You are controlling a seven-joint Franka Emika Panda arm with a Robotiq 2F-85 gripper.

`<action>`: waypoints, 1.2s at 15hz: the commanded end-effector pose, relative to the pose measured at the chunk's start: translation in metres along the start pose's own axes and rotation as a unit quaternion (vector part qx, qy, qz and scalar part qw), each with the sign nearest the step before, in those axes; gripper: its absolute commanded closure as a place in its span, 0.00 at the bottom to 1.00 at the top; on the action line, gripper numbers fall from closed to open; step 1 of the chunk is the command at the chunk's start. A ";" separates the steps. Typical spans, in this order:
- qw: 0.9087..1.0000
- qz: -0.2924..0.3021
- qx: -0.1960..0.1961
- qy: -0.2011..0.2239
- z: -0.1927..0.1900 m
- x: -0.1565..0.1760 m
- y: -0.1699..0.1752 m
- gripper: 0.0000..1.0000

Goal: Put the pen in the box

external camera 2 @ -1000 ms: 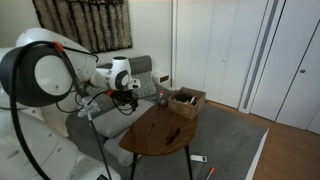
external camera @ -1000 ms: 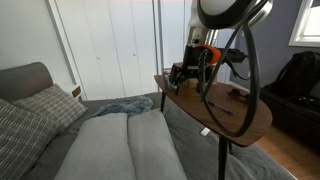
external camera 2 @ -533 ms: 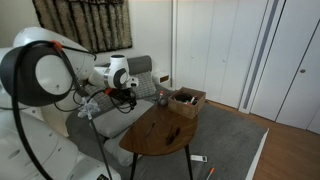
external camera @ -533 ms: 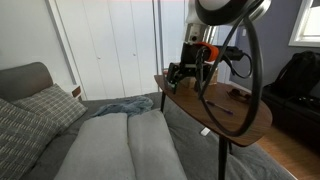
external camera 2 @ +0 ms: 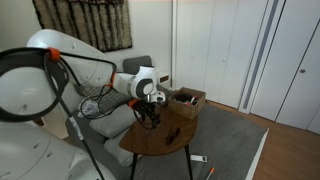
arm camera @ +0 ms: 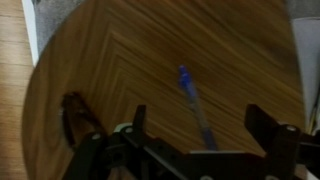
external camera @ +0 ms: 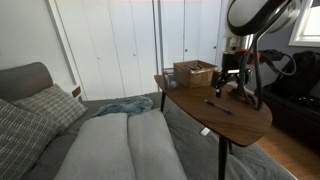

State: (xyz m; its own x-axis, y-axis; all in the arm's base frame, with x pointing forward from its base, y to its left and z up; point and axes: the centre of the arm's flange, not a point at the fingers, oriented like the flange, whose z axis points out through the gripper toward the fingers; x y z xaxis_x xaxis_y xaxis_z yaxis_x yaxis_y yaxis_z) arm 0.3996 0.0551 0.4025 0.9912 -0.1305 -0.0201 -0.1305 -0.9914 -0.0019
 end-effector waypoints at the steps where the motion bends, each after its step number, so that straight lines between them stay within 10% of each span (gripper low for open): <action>1: 0.999 0.021 0.008 0.038 0.003 0.002 0.060 0.00; 15: 0.998 -0.019 0.028 0.050 0.014 0.028 0.035 0.00; 18: 0.998 -0.018 0.034 0.057 0.026 0.037 0.026 0.15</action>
State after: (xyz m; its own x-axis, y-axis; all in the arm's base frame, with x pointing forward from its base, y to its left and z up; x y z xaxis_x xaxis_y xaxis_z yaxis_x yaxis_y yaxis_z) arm 0.4178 0.0166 0.3877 0.9908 -0.1074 0.0824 -0.1043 -0.9937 -0.0408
